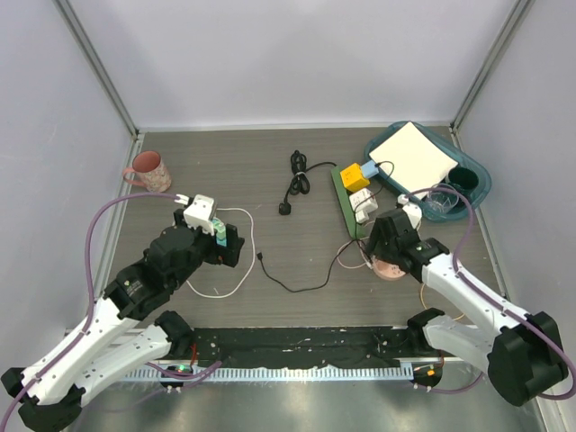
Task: Pull the plug off the socket
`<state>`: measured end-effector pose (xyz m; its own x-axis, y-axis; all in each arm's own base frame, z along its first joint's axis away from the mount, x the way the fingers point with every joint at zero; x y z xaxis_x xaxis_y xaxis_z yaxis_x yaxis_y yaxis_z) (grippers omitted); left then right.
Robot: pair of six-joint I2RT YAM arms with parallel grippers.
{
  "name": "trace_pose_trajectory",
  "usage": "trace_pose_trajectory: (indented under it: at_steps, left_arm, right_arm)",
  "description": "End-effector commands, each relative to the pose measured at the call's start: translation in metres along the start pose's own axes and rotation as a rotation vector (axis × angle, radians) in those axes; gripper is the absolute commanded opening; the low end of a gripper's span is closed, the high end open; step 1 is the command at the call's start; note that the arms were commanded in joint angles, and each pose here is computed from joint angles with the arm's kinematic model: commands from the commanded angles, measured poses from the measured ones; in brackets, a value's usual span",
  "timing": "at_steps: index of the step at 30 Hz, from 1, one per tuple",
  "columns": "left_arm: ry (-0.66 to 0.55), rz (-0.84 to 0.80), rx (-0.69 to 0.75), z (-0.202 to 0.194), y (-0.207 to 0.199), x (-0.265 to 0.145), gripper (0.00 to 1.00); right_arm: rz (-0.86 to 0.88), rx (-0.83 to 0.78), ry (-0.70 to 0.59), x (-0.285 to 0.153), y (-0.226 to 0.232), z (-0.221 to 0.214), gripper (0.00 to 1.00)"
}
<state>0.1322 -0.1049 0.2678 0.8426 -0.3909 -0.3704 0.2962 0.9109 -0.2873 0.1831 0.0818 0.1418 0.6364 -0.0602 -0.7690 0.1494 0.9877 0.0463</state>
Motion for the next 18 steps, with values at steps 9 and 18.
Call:
trace_pose_trajectory:
  at_steps: [9, 18]
  left_arm:
    - [-0.028, -0.012, -0.003, 0.011, -0.004, -0.004, 1.0]
    - [-0.022, -0.008, -0.001, 0.01, -0.004, -0.002, 1.0]
  right_arm:
    - [0.147, -0.094, 0.13, 0.0, 0.018, -0.031, 0.6]
    - [0.093, -0.098, 0.072, -0.011, 0.022, -0.019, 0.37]
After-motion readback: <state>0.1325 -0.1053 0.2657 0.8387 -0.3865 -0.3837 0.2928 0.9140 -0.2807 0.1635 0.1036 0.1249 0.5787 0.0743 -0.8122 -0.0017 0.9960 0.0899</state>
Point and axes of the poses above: each gripper's point midway between its finger pads, its own x axis out along the fingers, its own y axis along the line the jaws close on, z = x × y, the point moved 9 cm from there along -x, back along the fingers, and after that the axes turned 12 degrees about -x, right-handed, at the moved point
